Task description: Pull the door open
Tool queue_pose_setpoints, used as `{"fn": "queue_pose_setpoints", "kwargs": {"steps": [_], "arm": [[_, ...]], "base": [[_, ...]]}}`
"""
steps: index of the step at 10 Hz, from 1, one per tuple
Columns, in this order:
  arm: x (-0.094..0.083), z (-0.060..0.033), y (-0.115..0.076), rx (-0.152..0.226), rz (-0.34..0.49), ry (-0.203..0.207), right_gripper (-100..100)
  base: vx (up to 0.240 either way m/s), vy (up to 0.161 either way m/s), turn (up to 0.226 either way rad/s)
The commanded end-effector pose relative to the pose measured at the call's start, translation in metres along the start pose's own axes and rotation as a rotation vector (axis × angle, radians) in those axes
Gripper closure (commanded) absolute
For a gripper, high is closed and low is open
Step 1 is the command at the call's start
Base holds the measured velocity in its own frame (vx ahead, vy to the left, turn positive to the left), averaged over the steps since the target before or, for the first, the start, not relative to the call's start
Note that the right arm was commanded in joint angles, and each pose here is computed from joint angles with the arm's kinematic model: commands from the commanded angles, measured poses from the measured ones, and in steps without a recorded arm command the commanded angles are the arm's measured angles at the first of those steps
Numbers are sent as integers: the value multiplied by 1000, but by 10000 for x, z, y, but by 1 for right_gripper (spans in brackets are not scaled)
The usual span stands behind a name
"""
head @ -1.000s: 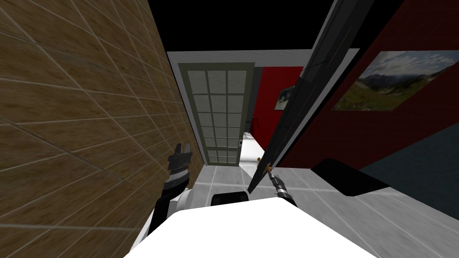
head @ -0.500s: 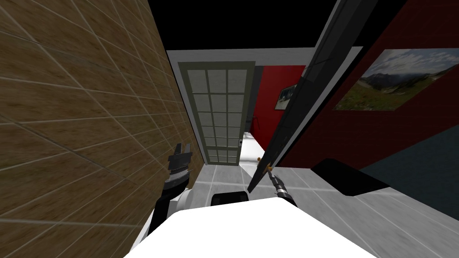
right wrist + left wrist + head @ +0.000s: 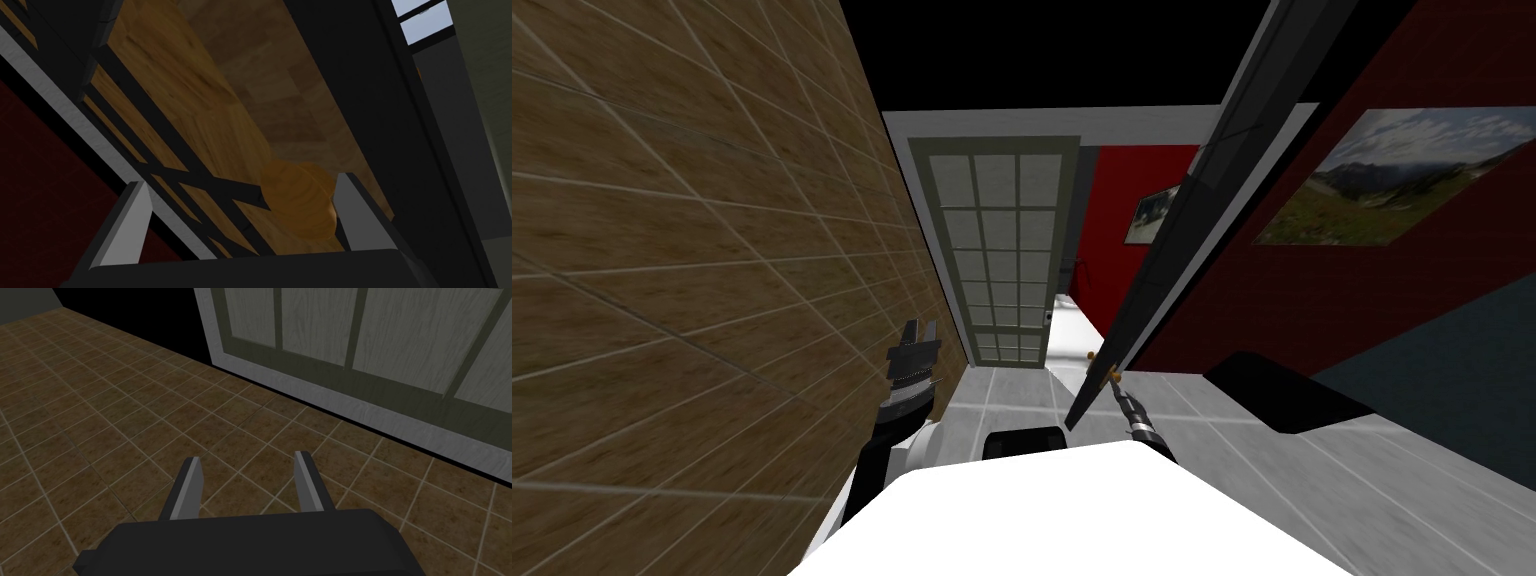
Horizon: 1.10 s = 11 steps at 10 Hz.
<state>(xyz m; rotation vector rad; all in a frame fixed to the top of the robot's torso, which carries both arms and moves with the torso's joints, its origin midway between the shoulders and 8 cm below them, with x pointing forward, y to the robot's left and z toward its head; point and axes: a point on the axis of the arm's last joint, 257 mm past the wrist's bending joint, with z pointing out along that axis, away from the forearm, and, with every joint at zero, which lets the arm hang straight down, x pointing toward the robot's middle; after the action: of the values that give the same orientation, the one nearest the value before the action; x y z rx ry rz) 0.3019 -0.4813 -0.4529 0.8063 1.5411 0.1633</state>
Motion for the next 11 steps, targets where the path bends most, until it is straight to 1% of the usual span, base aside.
{"fn": "queue_pose_setpoints", "kwargs": {"steps": [1,3,4,11], "arm": [[33,-47,-130,35,34,7,100],[29,-41,-130,34,79,7,100],[29,-41,-130,34,79,7,100],[26,1,-94,25,249,7,100]], "base": [[-29,0,-20],[-25,-2,-7],[-17,-3,2],[-19,-2,0]]}}
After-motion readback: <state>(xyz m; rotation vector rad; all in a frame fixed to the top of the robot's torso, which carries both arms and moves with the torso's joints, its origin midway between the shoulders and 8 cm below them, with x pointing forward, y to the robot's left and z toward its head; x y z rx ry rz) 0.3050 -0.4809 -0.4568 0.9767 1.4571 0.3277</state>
